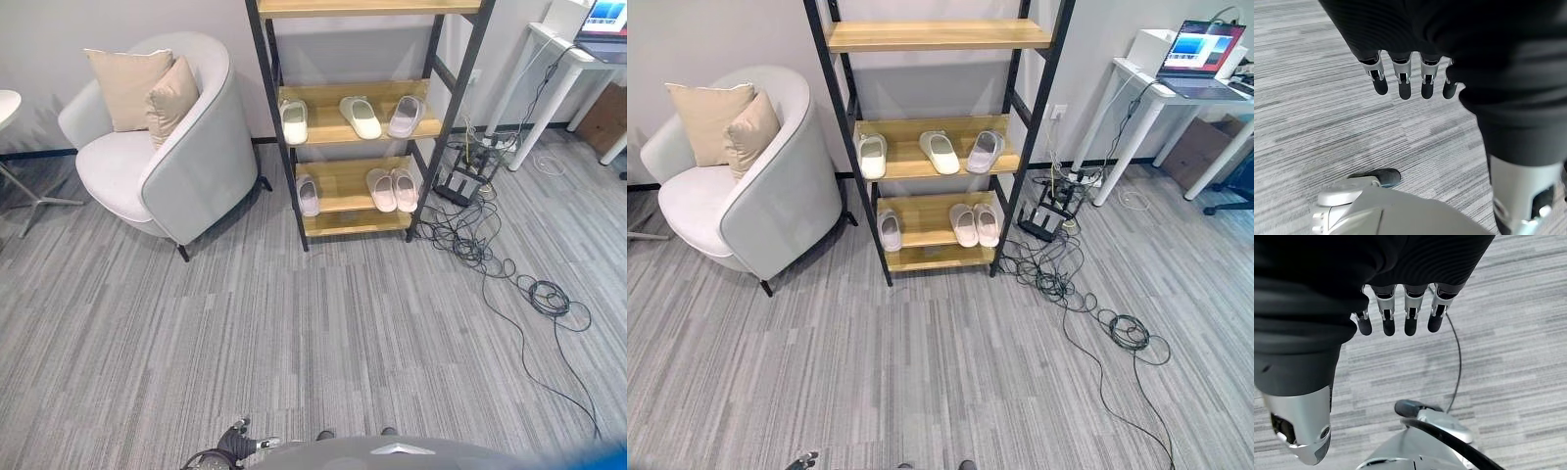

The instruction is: Arrange the slippers neatly on the shoe rack.

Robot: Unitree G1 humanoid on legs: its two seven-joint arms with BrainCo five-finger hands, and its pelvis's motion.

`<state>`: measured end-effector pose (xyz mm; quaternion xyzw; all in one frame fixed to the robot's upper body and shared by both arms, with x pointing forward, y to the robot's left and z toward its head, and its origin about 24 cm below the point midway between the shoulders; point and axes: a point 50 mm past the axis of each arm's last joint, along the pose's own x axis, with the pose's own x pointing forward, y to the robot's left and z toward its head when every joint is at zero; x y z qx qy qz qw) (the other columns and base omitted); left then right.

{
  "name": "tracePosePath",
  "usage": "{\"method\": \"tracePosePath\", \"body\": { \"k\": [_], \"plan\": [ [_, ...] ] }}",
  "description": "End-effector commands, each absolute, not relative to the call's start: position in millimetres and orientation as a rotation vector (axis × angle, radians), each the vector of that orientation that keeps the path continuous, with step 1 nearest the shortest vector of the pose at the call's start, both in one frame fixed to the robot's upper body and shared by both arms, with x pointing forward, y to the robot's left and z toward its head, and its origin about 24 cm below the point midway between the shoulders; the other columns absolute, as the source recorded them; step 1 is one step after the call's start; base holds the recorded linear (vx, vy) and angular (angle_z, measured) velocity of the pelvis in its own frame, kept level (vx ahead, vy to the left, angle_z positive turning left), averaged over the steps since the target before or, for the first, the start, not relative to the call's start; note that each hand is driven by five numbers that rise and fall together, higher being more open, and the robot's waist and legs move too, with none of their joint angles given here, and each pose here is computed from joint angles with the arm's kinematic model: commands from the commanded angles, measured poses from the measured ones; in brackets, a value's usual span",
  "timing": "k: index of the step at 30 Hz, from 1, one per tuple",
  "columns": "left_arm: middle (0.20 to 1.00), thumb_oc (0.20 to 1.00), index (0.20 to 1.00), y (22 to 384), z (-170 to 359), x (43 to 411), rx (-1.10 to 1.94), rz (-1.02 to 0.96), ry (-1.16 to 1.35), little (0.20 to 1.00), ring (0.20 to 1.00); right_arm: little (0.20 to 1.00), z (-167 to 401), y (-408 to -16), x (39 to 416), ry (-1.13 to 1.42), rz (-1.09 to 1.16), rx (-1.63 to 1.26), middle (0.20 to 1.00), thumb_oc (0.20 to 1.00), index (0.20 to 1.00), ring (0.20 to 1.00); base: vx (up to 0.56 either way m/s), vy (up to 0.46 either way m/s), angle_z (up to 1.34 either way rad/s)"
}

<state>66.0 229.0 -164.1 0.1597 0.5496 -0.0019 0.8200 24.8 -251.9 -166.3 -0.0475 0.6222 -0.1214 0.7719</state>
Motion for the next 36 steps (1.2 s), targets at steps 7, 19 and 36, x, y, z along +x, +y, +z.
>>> {"method": "tracePosePath", "body": {
  "k": [7, 19, 36],
  "plan": [
    [1.0, 1.0, 1.0, 223, -162, 88, 0.359, -0.007, 1.123, 1.0, 1.0, 1.0, -161, -254, 64, 1.247, -0.204, -0.202, 1.0, 1.0, 1.0, 1.0, 0.01, -0.133, -0.01],
    [1.0, 1.0, 1.0, 257, -150, 103, 0.495, 0.04, 1.08, 1.0, 1.0, 1.0, -156, -221, 111, 1.092, -0.011, -0.283, 1.0, 1.0, 1.0, 1.0, 0.28, 0.13, -0.07],
    [1.0, 1.0, 1.0, 243, -145, 131, 0.52, 0.042, 0.992, 1.0, 1.0, 1.0, -142, -227, 145, 0.962, -0.015, -0.337, 1.0, 1.0, 1.0, 1.0, 0.18, -0.106, 0.68]
  ]
}}
